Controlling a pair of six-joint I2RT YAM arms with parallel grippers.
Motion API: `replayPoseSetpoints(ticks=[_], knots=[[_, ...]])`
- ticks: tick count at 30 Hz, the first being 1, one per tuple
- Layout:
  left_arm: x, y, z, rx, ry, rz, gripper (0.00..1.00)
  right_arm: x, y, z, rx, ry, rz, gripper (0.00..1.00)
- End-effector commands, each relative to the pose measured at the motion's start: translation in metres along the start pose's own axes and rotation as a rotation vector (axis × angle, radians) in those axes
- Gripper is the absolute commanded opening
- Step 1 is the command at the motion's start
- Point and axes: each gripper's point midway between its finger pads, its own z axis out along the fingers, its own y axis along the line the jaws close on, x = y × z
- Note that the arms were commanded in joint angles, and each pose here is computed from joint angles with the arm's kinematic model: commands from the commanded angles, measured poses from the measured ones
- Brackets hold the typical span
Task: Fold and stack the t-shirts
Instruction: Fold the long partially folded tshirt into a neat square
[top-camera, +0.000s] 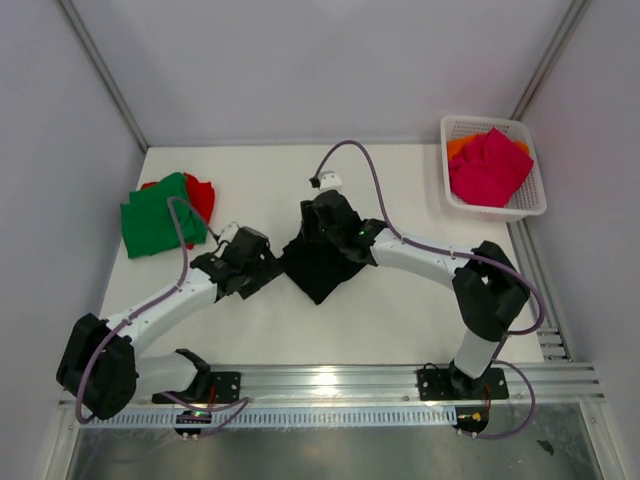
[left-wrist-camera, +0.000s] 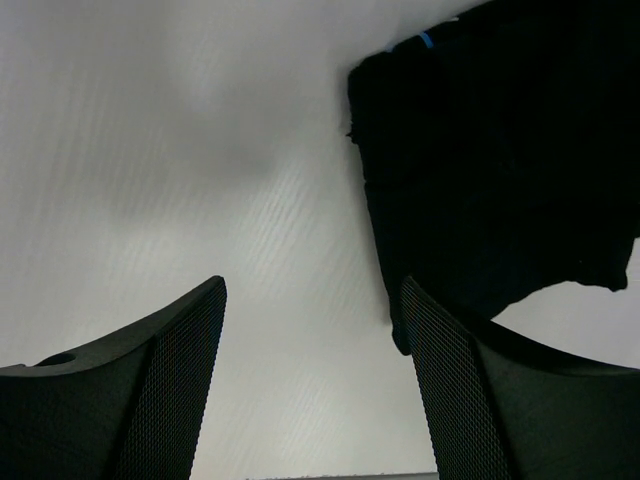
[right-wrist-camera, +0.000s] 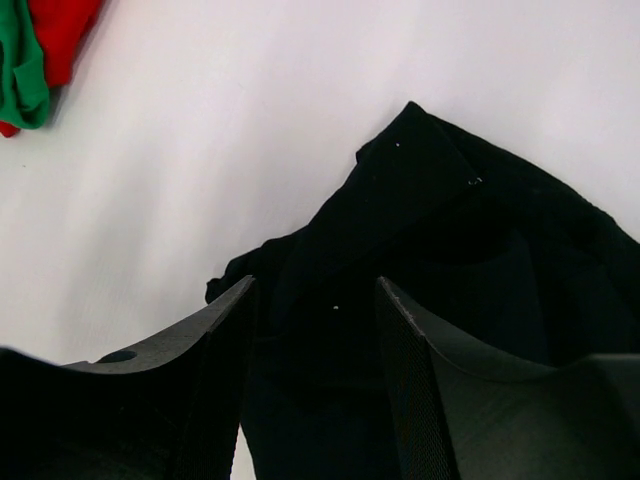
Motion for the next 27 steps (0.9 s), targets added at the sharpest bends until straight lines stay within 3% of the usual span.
replayPoseSetpoints(ticks=[1,11,27], knots=[[-0.013,-0.045,-0.001,0.162,-0.086,-0.08,0.73,-0.041,0.014,-0.007,-0.02,-0.105,0.02,0.55],[0.021,-0.074,0.024,0.196,-0.006,-0.018,0.73,-0.033,0.005,-0.014,-0.001,-0.099,0.032,0.55],[0.043,-0.098,0.048,0.19,0.052,0.025,0.73,-0.036,-0.008,-0.026,0.031,-0.114,0.044,0.55]])
